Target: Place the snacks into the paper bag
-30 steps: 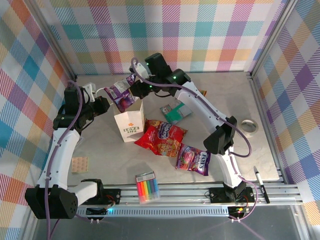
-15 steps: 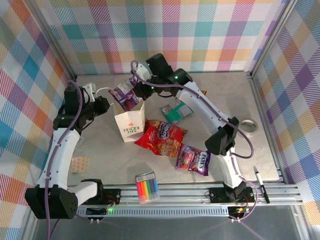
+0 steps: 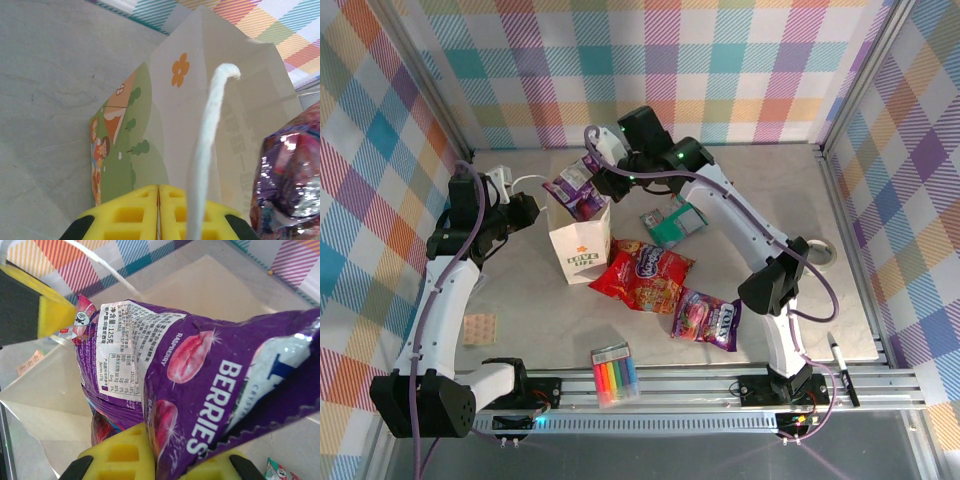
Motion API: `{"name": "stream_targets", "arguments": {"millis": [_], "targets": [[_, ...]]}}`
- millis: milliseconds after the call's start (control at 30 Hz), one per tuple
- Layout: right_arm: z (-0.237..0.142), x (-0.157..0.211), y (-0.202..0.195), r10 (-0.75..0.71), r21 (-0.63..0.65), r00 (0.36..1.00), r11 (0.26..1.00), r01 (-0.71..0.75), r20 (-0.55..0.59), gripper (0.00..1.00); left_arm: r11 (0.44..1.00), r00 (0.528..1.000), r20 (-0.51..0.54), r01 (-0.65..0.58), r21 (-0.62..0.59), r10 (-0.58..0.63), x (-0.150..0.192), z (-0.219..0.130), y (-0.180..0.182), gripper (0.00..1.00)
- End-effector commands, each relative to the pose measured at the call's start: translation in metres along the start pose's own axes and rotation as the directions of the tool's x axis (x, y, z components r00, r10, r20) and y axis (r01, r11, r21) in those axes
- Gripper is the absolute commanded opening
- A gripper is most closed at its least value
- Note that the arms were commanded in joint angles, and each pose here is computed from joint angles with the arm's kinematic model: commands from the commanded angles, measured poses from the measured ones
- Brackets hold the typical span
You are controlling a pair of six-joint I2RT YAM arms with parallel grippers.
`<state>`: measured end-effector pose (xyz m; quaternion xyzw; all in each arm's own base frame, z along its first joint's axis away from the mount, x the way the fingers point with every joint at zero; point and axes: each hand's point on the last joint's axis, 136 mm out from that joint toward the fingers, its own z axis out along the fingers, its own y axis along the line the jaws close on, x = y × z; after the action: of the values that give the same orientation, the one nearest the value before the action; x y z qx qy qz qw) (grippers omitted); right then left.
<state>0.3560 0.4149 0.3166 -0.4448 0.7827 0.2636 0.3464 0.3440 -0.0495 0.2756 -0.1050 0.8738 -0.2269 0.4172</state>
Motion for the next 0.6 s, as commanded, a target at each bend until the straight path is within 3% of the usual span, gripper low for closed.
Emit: {"name": "stream_targets", "arguments": {"millis": [0,233,400,567], "targets": [[-0.007,-0.006,-0.001,-0.038,0.017,0.999,0.999,0.037,0.02,0.09,1.0,1.0,0.016,-0.011,-0.006,0.011,-0.004,-0.002,0.002,0.09],[-0.006,-0.003,0.0,-0.079,0.014,0.997,0.997,0.079,0.005,0.1,1.0,1.0,0.017,-0.011,-0.008,0.011,-0.005,-0.001,0.002,0.09],[-0.007,0.006,0.031,-0.111,-0.164,0.994,0.981,0.107,-0.012,0.14,1.0,1.0,0.023,-0.01,-0.001,0.01,-0.007,-0.002,0.0,0.09],[0.002,0.015,0.025,-0.154,-0.119,0.987,0.982,0.146,-0.054,0.14,1.0,1.0,0.025,-0.01,-0.001,0.01,-0.007,-0.002,0.0,0.09]]}}
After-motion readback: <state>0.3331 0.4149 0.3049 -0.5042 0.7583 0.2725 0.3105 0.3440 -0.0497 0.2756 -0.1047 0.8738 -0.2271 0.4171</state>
